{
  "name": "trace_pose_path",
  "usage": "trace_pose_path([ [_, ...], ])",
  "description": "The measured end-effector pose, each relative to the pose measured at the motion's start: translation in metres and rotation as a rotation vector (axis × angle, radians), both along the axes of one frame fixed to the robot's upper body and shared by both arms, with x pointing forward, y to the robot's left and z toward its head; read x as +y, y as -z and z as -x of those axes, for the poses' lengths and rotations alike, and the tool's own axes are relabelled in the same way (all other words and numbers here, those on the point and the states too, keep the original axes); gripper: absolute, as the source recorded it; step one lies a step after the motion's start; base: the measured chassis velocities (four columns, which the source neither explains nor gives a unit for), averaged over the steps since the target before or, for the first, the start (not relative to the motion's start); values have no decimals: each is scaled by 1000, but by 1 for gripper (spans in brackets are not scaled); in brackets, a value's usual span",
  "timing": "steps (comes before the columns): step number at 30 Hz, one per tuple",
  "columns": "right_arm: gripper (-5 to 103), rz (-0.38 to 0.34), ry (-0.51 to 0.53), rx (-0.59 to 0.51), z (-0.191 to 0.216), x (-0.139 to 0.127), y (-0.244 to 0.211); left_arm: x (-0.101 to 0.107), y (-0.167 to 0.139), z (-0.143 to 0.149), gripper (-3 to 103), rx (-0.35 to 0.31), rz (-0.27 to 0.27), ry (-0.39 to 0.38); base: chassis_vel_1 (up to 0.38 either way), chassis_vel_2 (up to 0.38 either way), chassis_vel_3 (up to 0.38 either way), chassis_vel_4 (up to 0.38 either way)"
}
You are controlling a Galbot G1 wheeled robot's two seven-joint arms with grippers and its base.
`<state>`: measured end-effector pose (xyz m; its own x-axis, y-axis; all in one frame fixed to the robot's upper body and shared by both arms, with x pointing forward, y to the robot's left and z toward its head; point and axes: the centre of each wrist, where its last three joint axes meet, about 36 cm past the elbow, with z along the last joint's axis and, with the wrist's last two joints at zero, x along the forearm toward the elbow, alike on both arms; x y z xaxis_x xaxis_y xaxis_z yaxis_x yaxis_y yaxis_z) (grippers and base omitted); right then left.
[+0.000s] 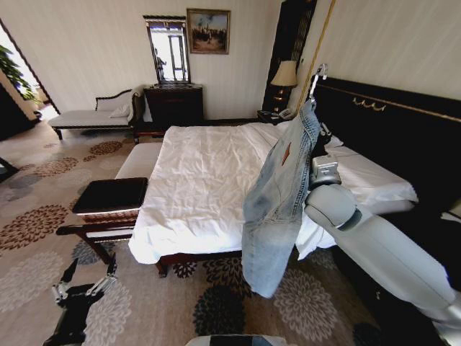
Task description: Pick up the clothes from the bed and hang them on the clothes hanger.
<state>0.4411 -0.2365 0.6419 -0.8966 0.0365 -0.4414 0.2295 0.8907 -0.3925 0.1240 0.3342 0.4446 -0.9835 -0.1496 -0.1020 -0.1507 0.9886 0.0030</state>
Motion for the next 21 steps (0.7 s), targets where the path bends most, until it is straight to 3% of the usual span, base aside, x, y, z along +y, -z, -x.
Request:
trace_pose_path([
  [21, 22, -14, -1, -17, 10, -7, 5, 0, 0, 0, 100, 0, 0, 0, 332, -335, -337, 338],
])
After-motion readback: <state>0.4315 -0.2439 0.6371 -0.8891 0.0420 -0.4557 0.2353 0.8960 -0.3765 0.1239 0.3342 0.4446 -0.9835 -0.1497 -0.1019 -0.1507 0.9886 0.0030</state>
